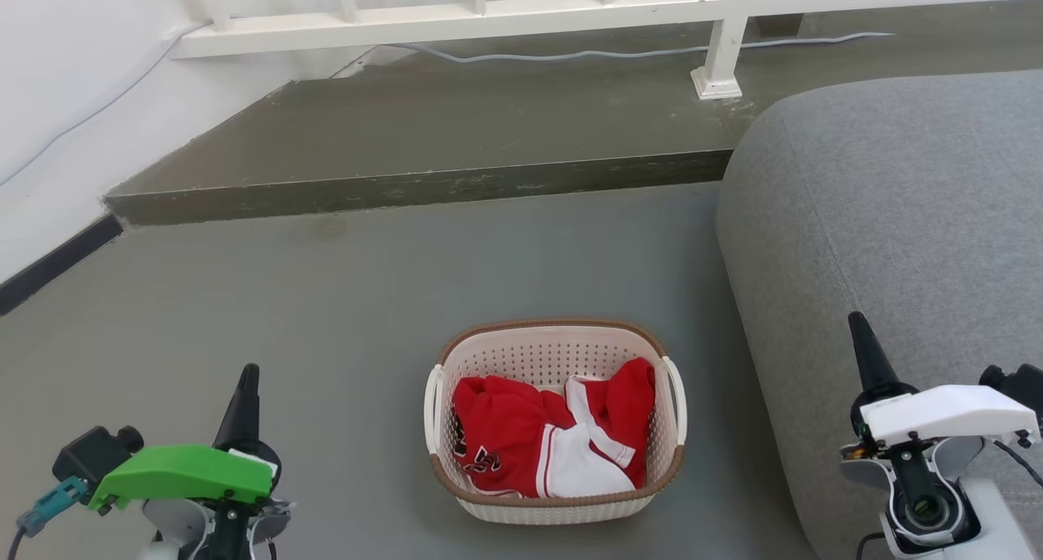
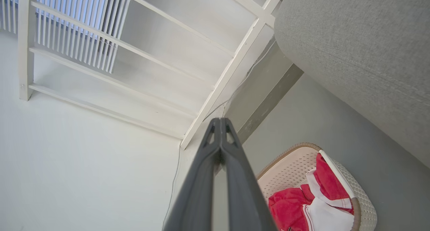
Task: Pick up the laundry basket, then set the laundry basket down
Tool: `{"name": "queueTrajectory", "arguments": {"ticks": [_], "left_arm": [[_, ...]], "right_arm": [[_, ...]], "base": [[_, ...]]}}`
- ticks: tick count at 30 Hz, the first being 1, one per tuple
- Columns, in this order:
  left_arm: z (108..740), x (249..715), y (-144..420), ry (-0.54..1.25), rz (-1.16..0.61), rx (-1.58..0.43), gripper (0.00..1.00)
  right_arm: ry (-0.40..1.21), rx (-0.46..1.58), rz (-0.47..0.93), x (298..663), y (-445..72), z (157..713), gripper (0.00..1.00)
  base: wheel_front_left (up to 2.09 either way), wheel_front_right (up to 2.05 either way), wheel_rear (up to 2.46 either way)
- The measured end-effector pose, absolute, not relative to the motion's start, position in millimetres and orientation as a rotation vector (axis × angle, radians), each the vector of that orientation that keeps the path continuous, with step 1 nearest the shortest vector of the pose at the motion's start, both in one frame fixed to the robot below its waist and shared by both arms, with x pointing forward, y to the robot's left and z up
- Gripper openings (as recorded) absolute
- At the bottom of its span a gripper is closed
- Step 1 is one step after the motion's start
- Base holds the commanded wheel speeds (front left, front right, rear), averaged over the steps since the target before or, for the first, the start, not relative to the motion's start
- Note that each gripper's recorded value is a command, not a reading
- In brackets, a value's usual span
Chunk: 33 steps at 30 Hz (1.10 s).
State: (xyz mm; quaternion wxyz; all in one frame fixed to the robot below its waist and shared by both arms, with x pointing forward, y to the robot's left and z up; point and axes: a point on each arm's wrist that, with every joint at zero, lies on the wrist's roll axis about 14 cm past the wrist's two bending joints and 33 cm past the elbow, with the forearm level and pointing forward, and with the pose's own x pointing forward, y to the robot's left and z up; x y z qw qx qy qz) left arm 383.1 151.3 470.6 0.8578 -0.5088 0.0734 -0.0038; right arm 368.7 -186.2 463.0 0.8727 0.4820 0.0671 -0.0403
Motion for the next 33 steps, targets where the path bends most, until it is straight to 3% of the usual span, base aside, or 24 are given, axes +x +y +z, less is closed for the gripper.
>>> {"name": "queueTrajectory", "arguments": {"ticks": [33], "left_arm": [[479,383,174,0.116,0.029,-1.406,0.00]], "right_arm": [[0.103,1.389,-0.114,371,-200,468,0.00]], "base": [[0.00,0.00,0.00]]}}
